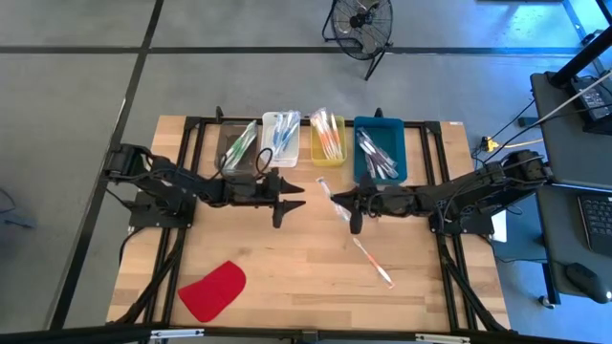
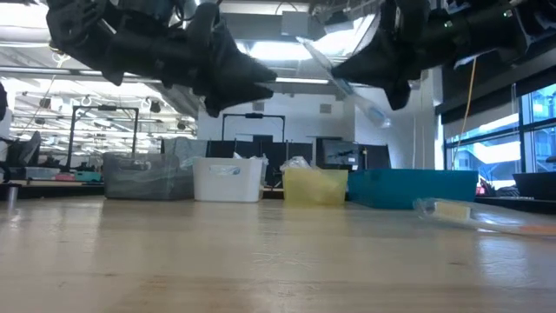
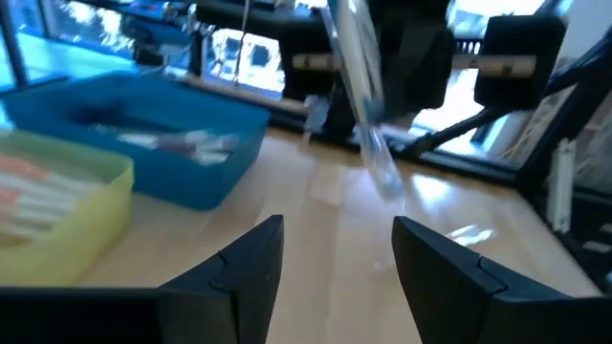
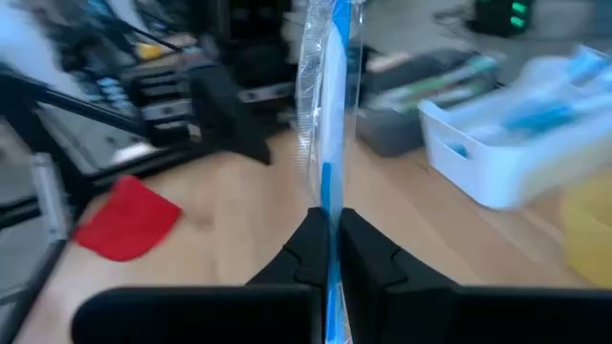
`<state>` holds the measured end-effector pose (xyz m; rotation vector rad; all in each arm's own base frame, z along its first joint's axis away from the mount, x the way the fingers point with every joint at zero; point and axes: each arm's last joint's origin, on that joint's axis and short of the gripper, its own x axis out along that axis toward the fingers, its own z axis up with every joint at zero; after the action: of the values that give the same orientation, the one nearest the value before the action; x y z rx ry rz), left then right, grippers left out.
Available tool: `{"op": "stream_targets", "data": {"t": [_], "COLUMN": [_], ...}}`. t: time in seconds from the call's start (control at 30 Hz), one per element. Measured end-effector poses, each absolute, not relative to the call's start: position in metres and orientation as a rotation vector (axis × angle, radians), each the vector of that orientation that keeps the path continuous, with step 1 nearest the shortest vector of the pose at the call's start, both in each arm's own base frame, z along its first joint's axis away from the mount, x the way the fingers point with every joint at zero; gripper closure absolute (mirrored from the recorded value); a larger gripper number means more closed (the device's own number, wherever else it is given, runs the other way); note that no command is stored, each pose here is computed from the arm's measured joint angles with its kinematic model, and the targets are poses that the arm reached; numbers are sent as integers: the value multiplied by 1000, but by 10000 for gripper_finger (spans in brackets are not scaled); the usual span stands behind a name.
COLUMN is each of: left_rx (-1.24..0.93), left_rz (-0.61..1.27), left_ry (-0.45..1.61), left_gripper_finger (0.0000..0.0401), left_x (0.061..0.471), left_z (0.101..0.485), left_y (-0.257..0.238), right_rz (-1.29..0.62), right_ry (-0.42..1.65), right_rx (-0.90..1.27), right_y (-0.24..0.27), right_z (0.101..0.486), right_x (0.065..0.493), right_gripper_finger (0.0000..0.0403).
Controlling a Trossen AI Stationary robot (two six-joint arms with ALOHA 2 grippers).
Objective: Pick & Place Toothbrushes
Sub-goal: Put the blue toothbrush into the white bin
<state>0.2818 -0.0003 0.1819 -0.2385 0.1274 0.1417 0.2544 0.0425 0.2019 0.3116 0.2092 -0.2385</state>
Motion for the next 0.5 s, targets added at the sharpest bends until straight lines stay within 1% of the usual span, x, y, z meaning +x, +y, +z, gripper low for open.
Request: {"op": "stream_targets", "data": {"t": [0.13, 0.23, 0.5], "left_rx": [-245, -246, -232], "left_rz": [98, 68, 35], "left_ry": [84, 66, 70], "left_gripper_finger": [209, 210, 211], "left_x": [283, 283, 283], "left_z": [187, 189, 189], "left_y": [2, 2, 1], "right_rz": [-168, -162, -84], "right_ry": [164, 146, 96], "right_rx": [294, 286, 300], "right_y": [46, 47, 52], "right_z": [201, 196, 180], "right_x": [261, 266, 281], "right_gripper_finger": [390, 390, 390]}}
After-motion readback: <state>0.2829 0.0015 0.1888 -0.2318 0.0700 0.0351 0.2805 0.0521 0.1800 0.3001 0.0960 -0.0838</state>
